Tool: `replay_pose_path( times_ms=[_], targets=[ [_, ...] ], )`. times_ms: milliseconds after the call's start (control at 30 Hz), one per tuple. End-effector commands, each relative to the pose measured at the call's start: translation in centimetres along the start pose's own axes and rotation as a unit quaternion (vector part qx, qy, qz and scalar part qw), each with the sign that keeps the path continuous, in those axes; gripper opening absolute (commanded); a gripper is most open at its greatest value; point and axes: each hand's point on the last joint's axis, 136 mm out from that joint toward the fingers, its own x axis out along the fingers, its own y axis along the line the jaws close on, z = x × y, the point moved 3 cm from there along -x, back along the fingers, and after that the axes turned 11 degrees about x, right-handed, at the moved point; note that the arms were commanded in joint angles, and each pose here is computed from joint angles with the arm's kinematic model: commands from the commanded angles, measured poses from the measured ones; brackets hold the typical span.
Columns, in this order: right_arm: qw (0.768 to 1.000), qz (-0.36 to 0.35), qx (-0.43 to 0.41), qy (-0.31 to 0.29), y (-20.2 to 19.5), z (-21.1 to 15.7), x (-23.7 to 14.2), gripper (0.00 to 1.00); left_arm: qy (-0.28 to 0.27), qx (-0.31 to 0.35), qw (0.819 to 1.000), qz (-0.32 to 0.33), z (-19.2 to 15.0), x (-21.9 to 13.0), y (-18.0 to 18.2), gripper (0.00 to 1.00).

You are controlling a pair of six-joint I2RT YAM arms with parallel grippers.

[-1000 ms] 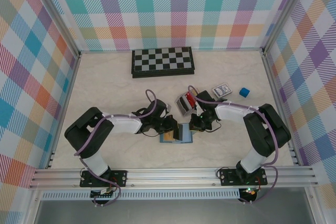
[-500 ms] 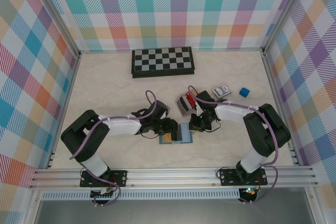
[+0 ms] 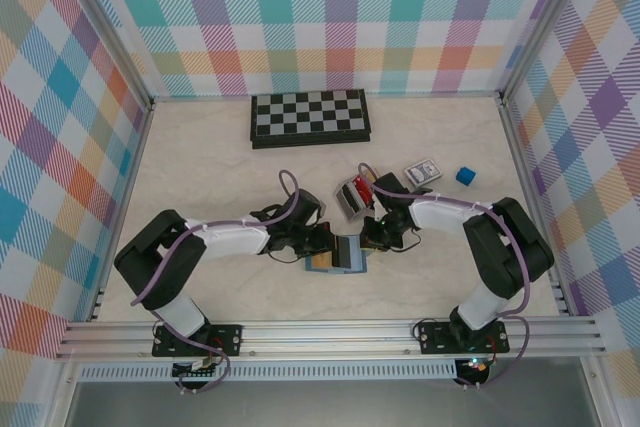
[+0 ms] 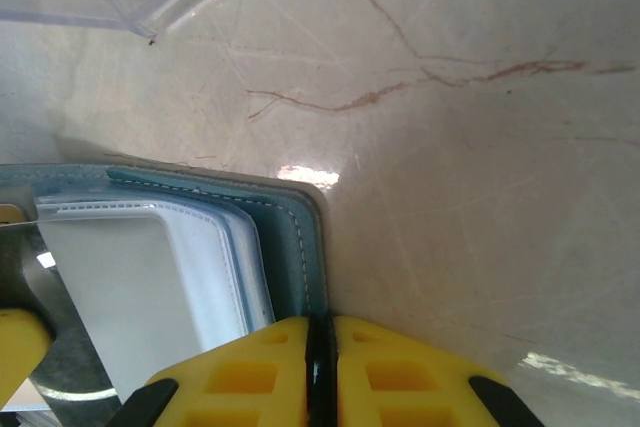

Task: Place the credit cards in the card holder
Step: Insert the credit card into the card slot.

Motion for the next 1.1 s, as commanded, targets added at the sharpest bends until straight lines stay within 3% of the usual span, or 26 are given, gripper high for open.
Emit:
replay_pose_path(
  times_ms=[0,333,467,567,867,1067],
  targets=[
    [1.0,-0.011,0.014,0.024,-0.7,-0.9,1.2,0.13,0.018,-0.002,1.0,0.003,-0.7,1.1,-0.1,0.02],
    [0.999,-0.006,0.018,0.027,-0.7,-1.1,1.2,0.13,0.027,-0.001,1.0,0.002,-0.8,2.7,-1.2,0.04],
    [1.0,-0.015,0.019,0.017,-0.9,-1.0,0.9,0.14,0.022,-0.003,1.0,0.012,-0.9,2.4,-1.0,0.09],
    [1.0,-0.028,0.013,0.0,-0.8,-0.6,0.0,0.18,0.013,0.002,0.999,0.036,-0.9,1.4,-0.4,0.21],
    [0.995,-0.058,-0.025,-0.08,0.4,1.5,-5.8,0.39,-0.033,0.025,0.998,0.046,0.5,-2.2,-1.5,0.4],
    [0.985,-0.066,-0.065,-0.142,2.1,4.2,-9.3,0.38,-0.054,-0.011,0.997,0.052,3.9,-2.9,-1.0,0.45]
  ],
)
